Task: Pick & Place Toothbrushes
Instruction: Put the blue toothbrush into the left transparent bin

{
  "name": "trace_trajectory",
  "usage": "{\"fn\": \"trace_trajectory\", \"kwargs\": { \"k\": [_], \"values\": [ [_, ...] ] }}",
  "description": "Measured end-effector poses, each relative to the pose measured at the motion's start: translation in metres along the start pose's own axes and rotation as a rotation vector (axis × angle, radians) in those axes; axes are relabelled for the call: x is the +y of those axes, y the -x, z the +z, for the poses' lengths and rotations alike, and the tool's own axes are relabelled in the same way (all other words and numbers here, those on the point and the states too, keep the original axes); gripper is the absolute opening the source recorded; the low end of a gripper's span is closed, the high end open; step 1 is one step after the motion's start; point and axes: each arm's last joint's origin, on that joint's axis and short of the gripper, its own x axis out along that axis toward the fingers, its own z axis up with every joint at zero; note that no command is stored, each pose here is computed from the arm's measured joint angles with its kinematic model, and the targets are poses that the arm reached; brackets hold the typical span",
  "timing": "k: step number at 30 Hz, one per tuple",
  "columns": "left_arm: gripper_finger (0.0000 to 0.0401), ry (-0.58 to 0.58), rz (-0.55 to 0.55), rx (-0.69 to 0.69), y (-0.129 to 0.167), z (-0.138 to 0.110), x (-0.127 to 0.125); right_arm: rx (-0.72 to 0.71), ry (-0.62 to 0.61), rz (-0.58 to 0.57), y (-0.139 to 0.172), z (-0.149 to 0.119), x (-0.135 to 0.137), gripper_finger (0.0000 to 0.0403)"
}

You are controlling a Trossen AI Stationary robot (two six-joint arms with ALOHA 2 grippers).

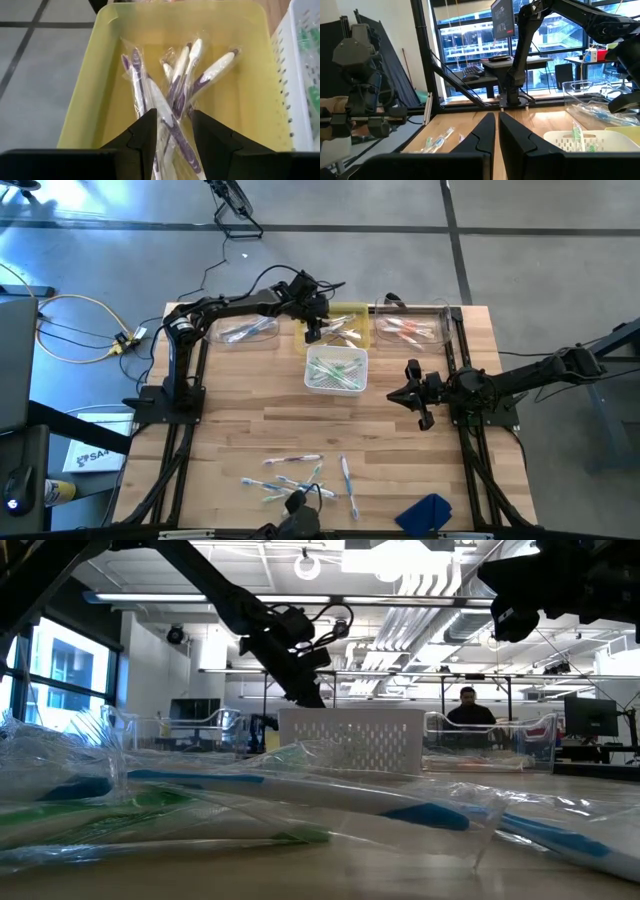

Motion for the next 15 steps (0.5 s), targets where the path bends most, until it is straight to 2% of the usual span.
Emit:
{"fn": "trace_trajectory", "kwargs": {
  "k": [3,6,8,12,15],
  "values": [
    [0.012,0.004,0.024,0.011,0.0,0.0,0.001,0.0,0.0,0.0,0.0,0.0,0.0,0.0015],
    [0.012,0.08,0.029,0.008,0.0,0.0,0.001,-0.001,0.0,-0.001,0.0,0.0,0.0,0.0015],
    [0.012,0.086,0.031,0.003,0.002,0.001,0.001,-0.001,0.0,0.0,0.0,0.0,0.0,0.0015],
    [0.012,-0.036,0.024,-0.034,0.011,0.012,-0.005,0.0,-0.008,-0.001,0.0,0.0,0.0,0.0015],
    [0.012,-0.13,0.012,-0.083,0.016,0.026,-0.018,-0.001,-0.007,0.0,0.0,0.0,0.0,0.0015]
  ]
}}
